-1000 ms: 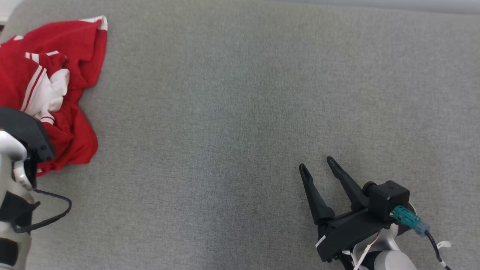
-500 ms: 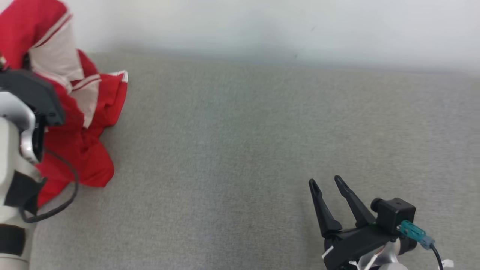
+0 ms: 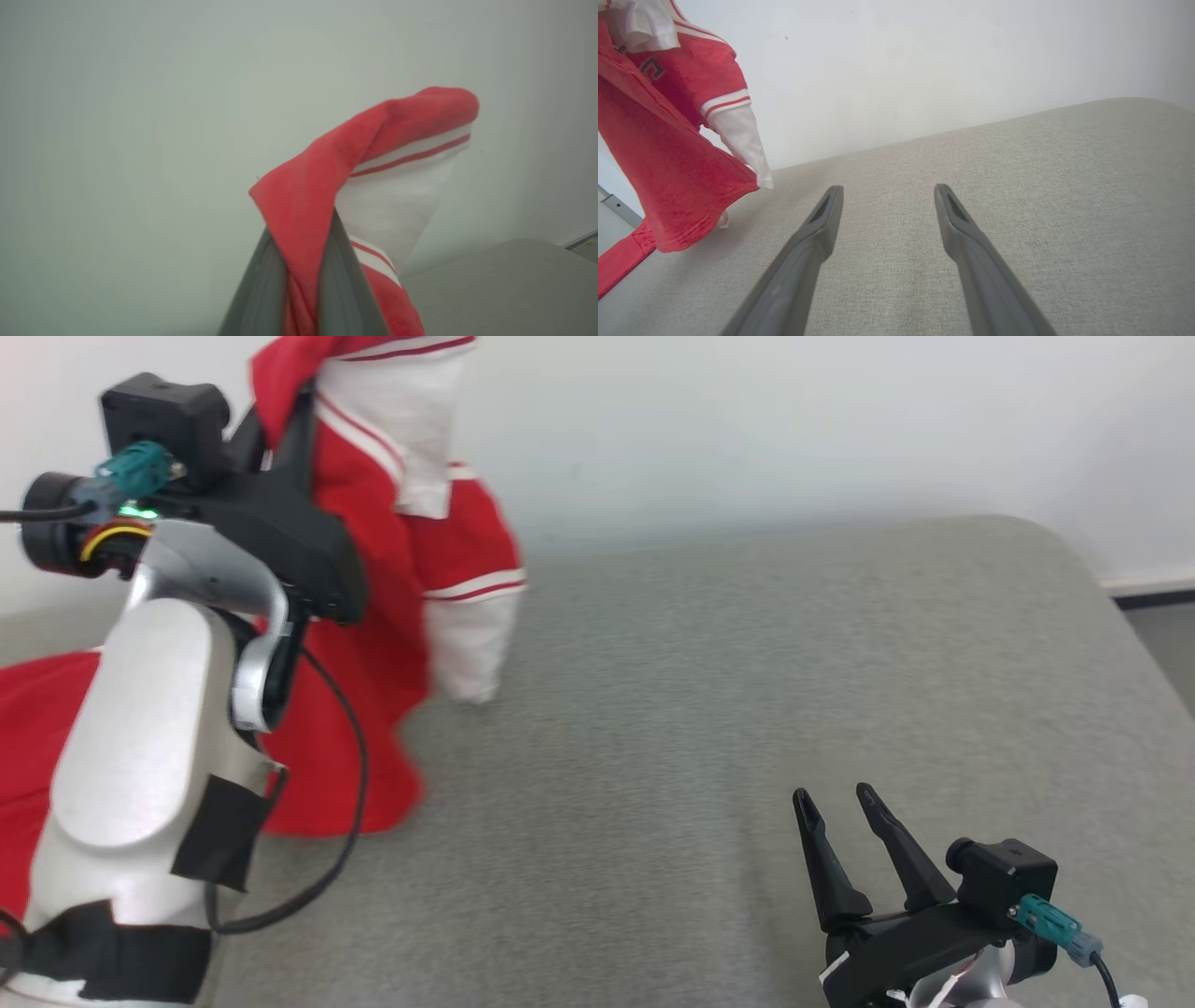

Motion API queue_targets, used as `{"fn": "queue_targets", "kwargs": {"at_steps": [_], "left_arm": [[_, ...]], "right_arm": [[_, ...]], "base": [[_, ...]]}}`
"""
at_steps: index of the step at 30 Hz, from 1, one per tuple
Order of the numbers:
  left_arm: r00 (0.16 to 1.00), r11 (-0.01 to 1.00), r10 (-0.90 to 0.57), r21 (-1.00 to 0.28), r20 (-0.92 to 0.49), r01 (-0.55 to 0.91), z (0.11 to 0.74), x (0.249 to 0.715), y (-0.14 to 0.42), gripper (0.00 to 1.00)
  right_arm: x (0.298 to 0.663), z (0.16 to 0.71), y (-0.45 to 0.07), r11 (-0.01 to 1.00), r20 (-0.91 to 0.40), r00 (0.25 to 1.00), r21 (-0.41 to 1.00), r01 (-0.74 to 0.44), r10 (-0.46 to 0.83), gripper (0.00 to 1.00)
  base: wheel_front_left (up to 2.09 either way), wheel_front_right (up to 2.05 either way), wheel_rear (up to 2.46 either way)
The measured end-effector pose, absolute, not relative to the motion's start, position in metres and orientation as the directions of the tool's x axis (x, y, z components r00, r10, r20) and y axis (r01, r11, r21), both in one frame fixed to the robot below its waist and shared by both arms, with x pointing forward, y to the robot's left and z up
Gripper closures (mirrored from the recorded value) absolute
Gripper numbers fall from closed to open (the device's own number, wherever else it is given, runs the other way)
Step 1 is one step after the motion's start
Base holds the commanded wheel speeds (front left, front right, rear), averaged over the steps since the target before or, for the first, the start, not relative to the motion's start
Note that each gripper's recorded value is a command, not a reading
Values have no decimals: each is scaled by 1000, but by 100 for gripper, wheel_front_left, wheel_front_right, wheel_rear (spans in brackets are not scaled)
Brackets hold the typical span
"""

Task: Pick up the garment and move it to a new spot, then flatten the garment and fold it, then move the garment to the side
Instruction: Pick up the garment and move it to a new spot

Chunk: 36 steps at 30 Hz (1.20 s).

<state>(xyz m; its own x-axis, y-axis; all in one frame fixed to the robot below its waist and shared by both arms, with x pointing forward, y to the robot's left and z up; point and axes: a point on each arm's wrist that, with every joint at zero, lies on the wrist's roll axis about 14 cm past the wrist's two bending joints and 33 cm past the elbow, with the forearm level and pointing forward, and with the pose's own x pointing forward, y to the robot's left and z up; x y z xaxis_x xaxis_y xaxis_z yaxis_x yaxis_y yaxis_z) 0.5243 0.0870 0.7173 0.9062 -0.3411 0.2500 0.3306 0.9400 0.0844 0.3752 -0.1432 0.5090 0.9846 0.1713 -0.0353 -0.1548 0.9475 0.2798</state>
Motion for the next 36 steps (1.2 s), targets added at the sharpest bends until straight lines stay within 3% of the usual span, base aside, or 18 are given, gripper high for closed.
{"fn": "queue_targets", "kwargs": {"at_steps": [4, 9, 19, 20, 21, 22, 26, 36], "left_arm": [[832, 883, -465, 98, 301, 458, 733, 511, 27, 100], [803, 838, -542, 89, 247, 539, 705, 505, -15, 100], [796, 797, -604, -18, -39, 604, 560, 492, -35, 100], [796, 799, -601, -32, -79, 600, 542, 488, -33, 83], [793, 801, -598, -43, -117, 597, 526, 483, -30, 25], [789, 801, -597, -57, -142, 596, 512, 478, -27, 0], [792, 814, -580, -129, -192, 566, 480, 461, -20, 0], [831, 818, -555, -208, -42, 537, 485, 428, 0, 0]], "right_arm": [[364, 511, -167, 954, -27, 995, 288, -84, 96, 0], [352, 510, -191, 956, -25, 999, 294, -12, 21, 0], [354, 490, -199, 955, -82, 997, 294, 31, -7, 0], [356, 491, -196, 956, -81, 997, 294, 22, 2, 0], [358, 491, -193, 955, -80, 997, 295, 13, 11, 0], [360, 491, -191, 955, -79, 997, 296, 4, 20, 0], [361, 490, -185, 955, -82, 996, 297, -11, 37, 0], [358, 491, -175, 953, -80, 994, 301, -43, 70, 0]], "base": [[0, 0, 0], [0, 0, 0], [0, 0, 0], [0, 0, 0], [0, 0, 0], [0, 0, 0], [0, 0, 0], [0, 0, 0]]}}
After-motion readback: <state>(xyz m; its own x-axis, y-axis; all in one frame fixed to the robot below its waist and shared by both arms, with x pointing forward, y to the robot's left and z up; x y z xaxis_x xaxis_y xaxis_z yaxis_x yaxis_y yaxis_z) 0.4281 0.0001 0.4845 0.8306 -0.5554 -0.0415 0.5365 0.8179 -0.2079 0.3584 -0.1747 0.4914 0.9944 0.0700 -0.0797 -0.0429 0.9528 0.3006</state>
